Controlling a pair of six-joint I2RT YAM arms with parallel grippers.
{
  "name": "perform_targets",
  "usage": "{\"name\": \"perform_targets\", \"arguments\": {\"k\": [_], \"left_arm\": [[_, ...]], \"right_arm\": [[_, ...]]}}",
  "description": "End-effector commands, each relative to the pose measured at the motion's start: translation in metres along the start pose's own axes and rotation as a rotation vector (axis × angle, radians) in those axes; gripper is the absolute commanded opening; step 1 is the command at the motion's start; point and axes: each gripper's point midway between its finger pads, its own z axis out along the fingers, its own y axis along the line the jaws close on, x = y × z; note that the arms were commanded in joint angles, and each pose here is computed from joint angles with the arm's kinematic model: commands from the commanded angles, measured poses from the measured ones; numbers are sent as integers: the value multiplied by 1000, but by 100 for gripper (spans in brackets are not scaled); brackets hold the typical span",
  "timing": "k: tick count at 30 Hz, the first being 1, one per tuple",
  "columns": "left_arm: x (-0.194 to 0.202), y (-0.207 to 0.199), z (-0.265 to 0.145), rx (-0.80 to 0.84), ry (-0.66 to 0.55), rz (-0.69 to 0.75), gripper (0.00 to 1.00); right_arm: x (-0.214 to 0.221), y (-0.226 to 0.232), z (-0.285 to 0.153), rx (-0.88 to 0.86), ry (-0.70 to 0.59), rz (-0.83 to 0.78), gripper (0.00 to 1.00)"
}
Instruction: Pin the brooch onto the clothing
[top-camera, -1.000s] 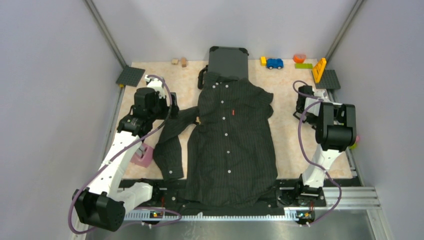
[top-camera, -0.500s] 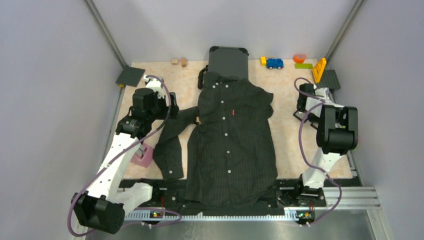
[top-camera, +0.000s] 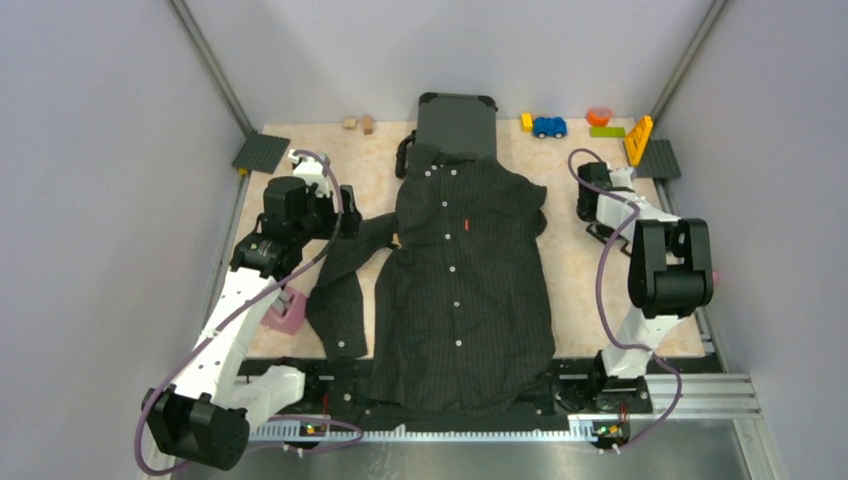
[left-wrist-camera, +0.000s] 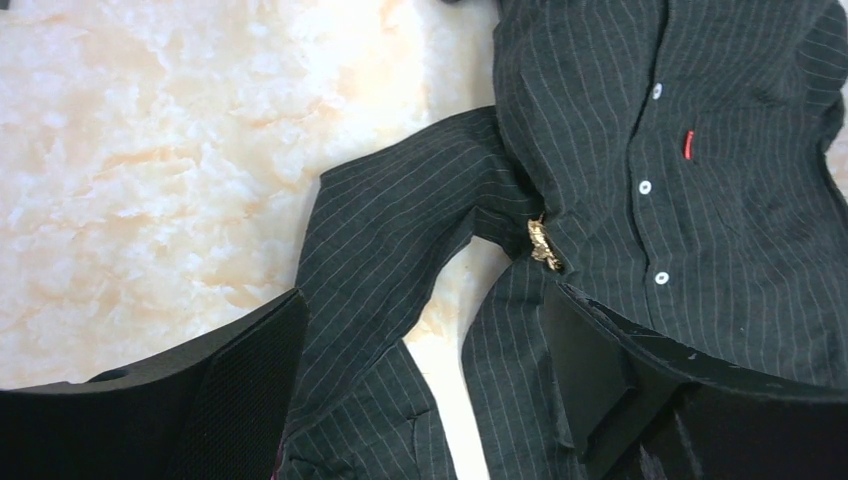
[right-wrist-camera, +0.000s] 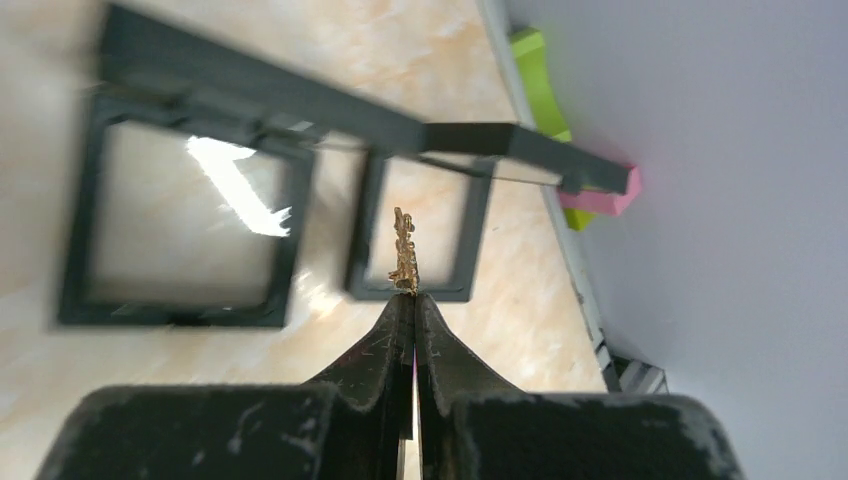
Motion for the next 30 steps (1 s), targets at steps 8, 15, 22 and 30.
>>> {"name": "perform_targets", "arguments": {"k": [8, 15, 22, 30], "left_arm": [[-8, -40, -4, 229, -41, 1, 90], [2, -93, -14, 473, -11, 57, 89], [28, -171, -49, 886, 91, 116, 89], [35, -193, -69, 1050, 128, 113, 89]], "right_arm": [[-25, 78, -142, -611, -191, -4, 0], [-6, 111, -255, -1222, -222, -114, 0], [40, 125, -357, -1700, -203, -331, 0], [64, 110, -437, -2064, -247, -502, 0]]}}
